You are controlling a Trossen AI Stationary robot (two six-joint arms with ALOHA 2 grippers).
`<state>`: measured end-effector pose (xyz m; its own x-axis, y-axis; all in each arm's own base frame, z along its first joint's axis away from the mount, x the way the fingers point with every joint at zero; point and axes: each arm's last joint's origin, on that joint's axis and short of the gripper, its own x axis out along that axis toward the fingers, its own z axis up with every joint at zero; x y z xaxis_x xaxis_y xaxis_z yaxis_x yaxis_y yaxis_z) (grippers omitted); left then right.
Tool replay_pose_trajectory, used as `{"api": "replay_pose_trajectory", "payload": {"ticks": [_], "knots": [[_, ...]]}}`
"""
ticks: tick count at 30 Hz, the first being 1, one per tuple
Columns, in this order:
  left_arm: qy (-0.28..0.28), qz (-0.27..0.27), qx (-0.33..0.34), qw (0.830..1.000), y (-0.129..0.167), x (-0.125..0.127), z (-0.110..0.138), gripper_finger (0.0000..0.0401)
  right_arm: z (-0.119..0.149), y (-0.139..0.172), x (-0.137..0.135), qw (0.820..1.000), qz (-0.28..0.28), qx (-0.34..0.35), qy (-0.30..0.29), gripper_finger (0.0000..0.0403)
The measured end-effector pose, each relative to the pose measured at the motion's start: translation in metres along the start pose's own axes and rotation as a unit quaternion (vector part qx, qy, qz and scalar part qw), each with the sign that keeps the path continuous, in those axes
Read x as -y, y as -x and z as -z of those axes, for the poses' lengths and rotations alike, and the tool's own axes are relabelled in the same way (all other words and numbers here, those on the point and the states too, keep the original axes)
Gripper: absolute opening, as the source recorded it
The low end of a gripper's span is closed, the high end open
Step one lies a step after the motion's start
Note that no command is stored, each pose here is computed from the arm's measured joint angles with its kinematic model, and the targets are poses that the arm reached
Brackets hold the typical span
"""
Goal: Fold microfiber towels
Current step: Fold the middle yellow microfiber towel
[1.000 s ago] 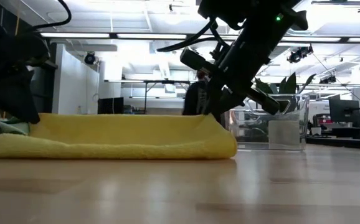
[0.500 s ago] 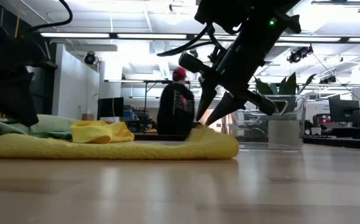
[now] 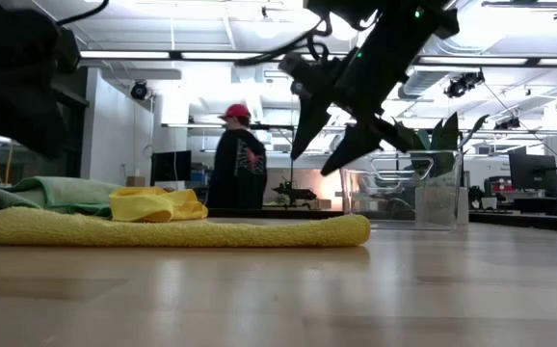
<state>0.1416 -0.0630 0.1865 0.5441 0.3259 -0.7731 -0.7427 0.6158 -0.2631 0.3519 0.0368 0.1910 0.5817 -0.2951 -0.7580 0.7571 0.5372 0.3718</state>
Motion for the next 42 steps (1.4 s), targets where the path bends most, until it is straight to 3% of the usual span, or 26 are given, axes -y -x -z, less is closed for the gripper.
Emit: {"api": "replay_pose_trajectory", "payload": {"ticks": [5,15,21,28,37,42], "knots": [[-0.014,0.054,0.004,0.998,0.007,0.004,-0.005,0.0208,0.006,0.013,-0.007,0.994,-0.046,-0.039,0.092,0.0222],[-0.008,0.064,0.002,0.998,0.007,0.007,-0.005,0.0205,0.012,0.016,-0.010,0.992,-0.049,-0.047,0.104,0.0222],[-0.042,0.114,-0.017,0.992,0.009,0.016,-0.006,0.0205,0.015,0.017,-0.012,0.981,-0.082,-0.084,0.153,0.0222],[-0.131,0.173,-0.023,0.976,0.007,0.029,-0.005,0.0205,0.025,0.021,-0.016,0.951,-0.133,-0.121,0.252,0.0222],[-0.260,0.144,-0.067,0.952,-0.020,0.041,0.014,0.0205,0.039,0.028,-0.022,0.880,-0.169,-0.106,0.432,0.0222],[-0.290,0.136,-0.089,0.943,-0.040,0.050,0.028,0.0205,0.040,0.029,-0.022,0.869,-0.167,-0.097,0.455,0.0222]]}}
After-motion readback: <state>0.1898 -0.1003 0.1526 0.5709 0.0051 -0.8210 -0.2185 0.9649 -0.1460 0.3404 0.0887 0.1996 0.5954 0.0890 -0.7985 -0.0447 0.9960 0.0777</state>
